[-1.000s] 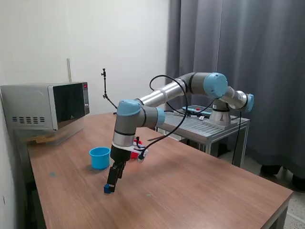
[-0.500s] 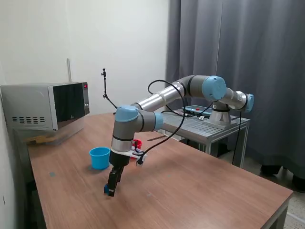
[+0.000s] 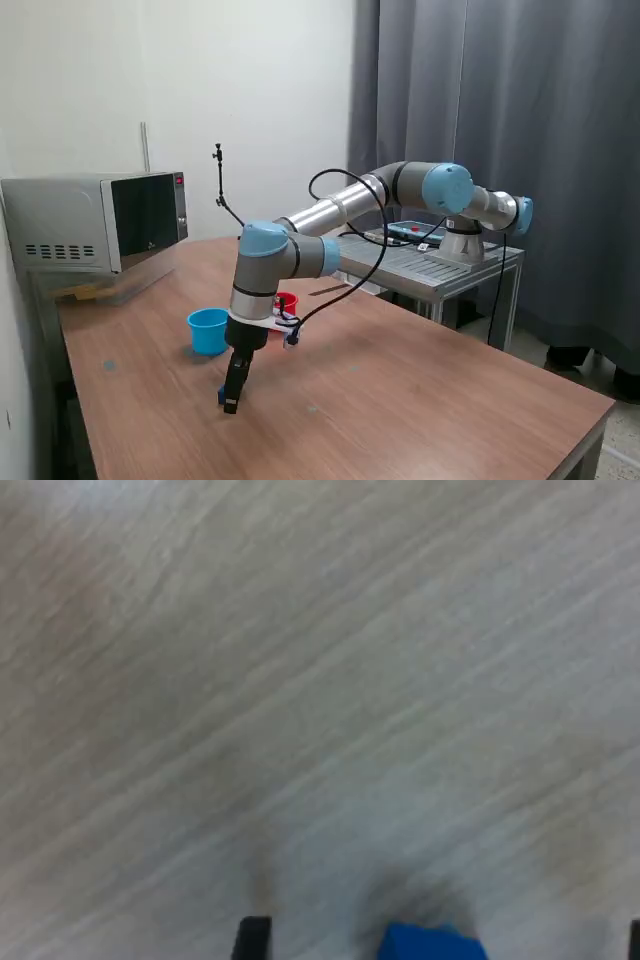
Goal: Place red objects in the red bin, and blue objects in the blue bin.
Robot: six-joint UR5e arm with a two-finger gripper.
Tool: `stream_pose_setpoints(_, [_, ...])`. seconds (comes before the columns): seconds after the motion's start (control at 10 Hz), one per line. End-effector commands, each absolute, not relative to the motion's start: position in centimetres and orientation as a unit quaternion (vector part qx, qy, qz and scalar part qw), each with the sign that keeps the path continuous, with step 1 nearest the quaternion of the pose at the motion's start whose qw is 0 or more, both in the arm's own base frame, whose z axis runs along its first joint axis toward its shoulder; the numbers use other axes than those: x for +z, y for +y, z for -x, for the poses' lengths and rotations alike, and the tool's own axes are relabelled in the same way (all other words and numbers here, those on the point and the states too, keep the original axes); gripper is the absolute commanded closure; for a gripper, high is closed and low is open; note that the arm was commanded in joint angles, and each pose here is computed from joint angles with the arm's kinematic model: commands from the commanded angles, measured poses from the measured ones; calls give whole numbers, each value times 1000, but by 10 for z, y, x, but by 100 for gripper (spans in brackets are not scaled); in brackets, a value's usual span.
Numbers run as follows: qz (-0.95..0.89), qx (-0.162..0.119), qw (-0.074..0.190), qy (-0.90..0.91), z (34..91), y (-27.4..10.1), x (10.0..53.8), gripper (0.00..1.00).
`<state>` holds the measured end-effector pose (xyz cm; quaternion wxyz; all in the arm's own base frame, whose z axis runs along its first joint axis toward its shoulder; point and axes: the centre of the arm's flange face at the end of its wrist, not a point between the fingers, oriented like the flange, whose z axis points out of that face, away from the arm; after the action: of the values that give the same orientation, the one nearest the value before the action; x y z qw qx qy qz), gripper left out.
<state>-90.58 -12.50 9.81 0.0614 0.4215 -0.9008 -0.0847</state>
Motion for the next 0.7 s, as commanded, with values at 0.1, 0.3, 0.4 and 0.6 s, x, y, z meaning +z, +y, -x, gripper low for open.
stream_pose_setpoints(0.1, [-417,-104,69,-900,911,-120,113,0])
stream_pose_setpoints(0.3, [-410,-118,64,-902,911,-117,118,0])
stream_pose_setpoints(0.4, [-395,-120,63,-908,911,-117,119,0])
stream_pose_setpoints(0.6, [-352,-115,67,-927,910,-117,118,0])
